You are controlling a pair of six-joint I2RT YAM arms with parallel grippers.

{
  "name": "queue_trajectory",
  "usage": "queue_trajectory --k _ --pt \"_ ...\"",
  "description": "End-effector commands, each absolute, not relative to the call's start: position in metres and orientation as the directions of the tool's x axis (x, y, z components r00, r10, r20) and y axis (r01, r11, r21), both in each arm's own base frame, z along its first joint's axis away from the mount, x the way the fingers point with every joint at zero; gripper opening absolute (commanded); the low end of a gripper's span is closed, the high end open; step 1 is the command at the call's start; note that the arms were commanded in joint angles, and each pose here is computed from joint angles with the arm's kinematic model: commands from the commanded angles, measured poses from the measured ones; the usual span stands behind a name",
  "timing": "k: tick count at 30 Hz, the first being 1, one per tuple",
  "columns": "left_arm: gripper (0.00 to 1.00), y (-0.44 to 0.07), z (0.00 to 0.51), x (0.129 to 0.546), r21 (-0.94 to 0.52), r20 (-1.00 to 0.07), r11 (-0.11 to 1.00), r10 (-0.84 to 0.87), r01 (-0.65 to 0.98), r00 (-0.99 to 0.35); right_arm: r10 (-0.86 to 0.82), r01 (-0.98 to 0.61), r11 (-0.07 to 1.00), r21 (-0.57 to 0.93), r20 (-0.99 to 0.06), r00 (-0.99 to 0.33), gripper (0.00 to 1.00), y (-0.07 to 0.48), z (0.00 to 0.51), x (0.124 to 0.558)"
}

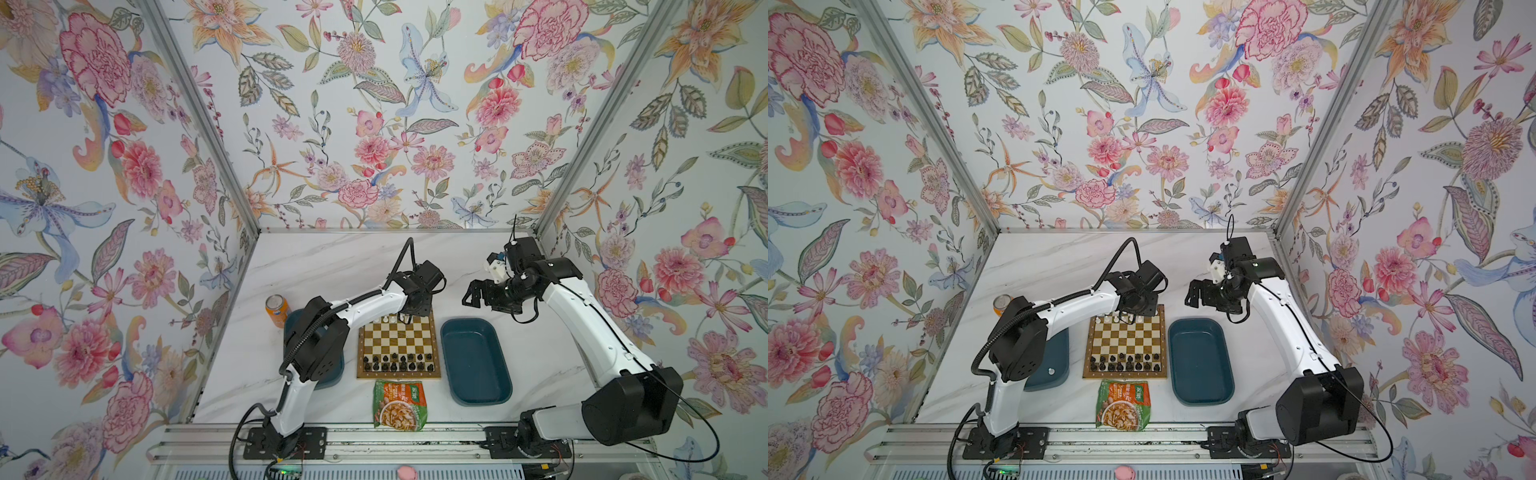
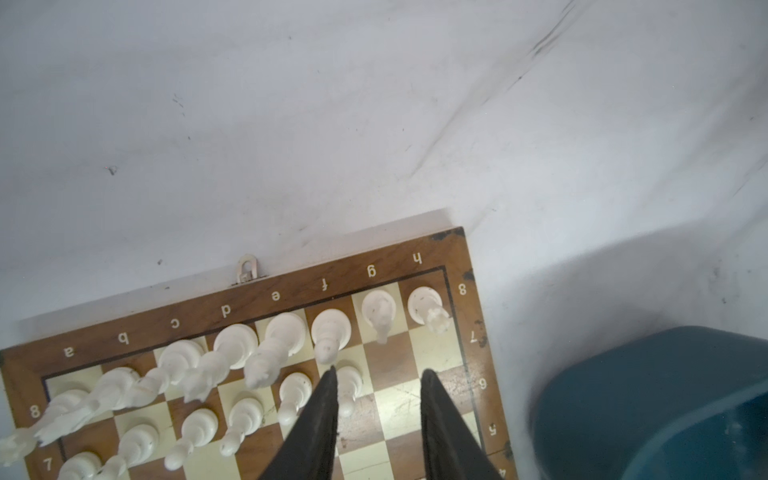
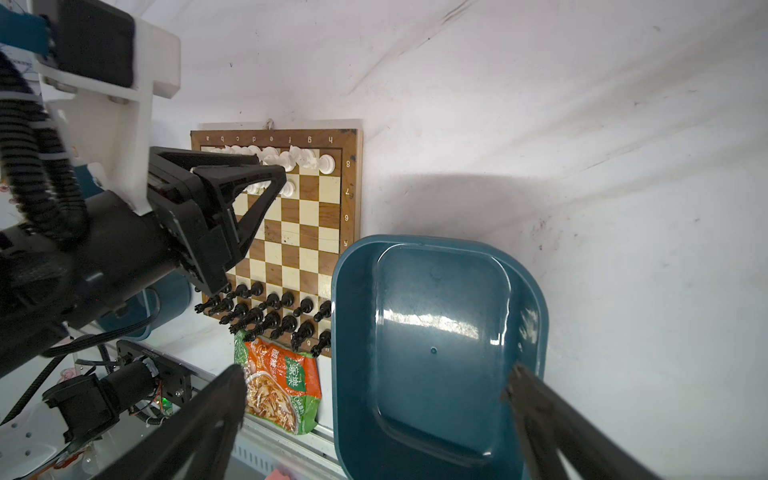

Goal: Set up the chess pieces on the board
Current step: 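Lower the pawn onto the far second row and open the left gripper, then move the left gripper back over the teal tray of white pawns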

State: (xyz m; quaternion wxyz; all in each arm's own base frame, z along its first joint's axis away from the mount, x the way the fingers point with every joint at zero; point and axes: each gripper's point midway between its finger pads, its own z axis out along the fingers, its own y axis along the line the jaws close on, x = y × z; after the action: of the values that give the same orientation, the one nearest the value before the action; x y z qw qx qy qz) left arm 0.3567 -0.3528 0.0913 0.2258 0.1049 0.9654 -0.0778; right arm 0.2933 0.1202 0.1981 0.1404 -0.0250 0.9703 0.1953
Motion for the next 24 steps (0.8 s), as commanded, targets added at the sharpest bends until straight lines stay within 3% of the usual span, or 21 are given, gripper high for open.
queue_trajectory --k 1,7,14,24 --pt "0.36 -0.324 0.144 0.371 -0.089 -0.527 0.980 0.105 0.177 -0.844 -0.010 -0.133 0.914 0.383 -0.309 -0.951 0.99 0.126 0.208 0.302" --pt "0.36 -0.240 0.164 0.366 -0.045 -0.564 0.999 -0.009 0.020 -0.825 -0.083 -0.210 0.903 0.374 -0.328 -0.941 0.99 0.156 0.214 0.311" --pt "0.36 -0.129 0.160 0.309 -0.037 -0.572 0.978 -0.190 -0.206 -0.798 -0.193 -0.313 0.869 0.384 -0.321 -0.927 0.99 0.210 0.210 0.319" --pt "0.37 -0.060 0.111 0.222 -0.066 -0.507 0.917 -0.370 -0.393 -0.778 -0.309 -0.429 0.805 0.409 -0.327 -0.893 0.99 0.279 0.209 0.331"
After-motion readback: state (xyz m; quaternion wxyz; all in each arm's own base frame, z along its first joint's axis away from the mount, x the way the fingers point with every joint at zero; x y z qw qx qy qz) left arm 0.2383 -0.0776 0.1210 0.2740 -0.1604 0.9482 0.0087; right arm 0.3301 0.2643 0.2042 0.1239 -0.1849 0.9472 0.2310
